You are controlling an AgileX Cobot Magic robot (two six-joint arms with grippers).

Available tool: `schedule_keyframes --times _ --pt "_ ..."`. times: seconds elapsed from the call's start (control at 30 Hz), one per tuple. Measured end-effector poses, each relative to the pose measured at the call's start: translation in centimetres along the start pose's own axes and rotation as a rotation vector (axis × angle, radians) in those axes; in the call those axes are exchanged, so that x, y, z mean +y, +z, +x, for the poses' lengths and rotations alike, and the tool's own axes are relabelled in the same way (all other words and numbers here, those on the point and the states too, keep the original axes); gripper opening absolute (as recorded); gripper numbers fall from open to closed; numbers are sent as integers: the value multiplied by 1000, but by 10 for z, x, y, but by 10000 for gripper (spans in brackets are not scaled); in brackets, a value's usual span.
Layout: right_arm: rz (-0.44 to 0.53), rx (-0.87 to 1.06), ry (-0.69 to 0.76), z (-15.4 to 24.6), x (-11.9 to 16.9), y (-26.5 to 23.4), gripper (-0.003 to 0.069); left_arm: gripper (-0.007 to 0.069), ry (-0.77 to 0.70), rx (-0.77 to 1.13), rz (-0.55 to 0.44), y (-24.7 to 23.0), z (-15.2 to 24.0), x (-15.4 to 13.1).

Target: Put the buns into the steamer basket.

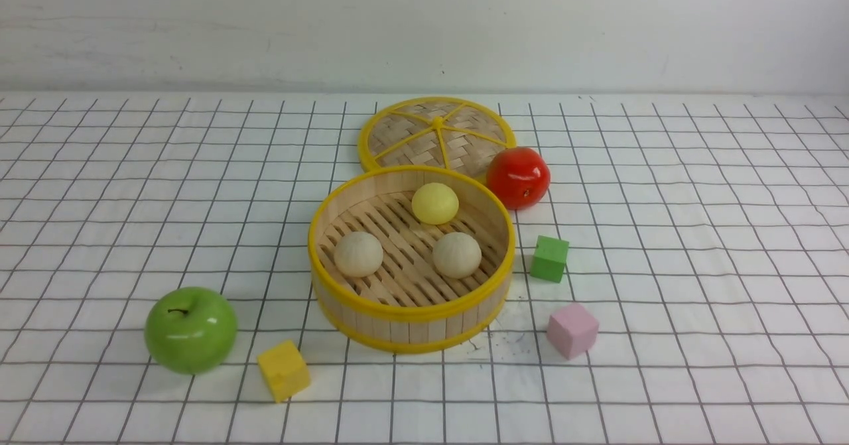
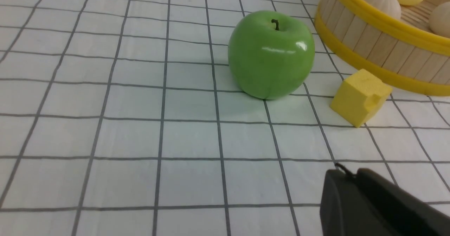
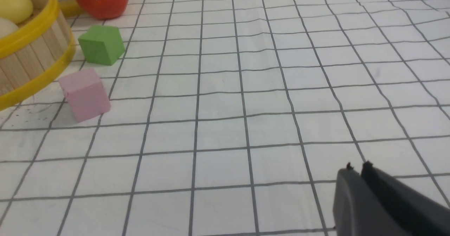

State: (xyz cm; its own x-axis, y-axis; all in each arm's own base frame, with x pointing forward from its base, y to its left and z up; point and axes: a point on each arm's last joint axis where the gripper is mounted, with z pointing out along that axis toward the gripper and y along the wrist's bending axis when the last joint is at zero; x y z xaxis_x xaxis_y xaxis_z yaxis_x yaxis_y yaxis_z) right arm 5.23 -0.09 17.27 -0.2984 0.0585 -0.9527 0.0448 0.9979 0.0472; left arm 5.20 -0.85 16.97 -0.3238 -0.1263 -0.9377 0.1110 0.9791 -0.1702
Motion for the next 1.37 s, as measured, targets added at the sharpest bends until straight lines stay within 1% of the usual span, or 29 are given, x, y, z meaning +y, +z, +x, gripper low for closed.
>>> schedule_keyframes --times 0.63,1.37 --pt "0 1 0 0 0 0 39 39 0 0 0 0 0 0" --pt "-1 1 2 0 0 0 53 57 0 0 0 0 0 0"
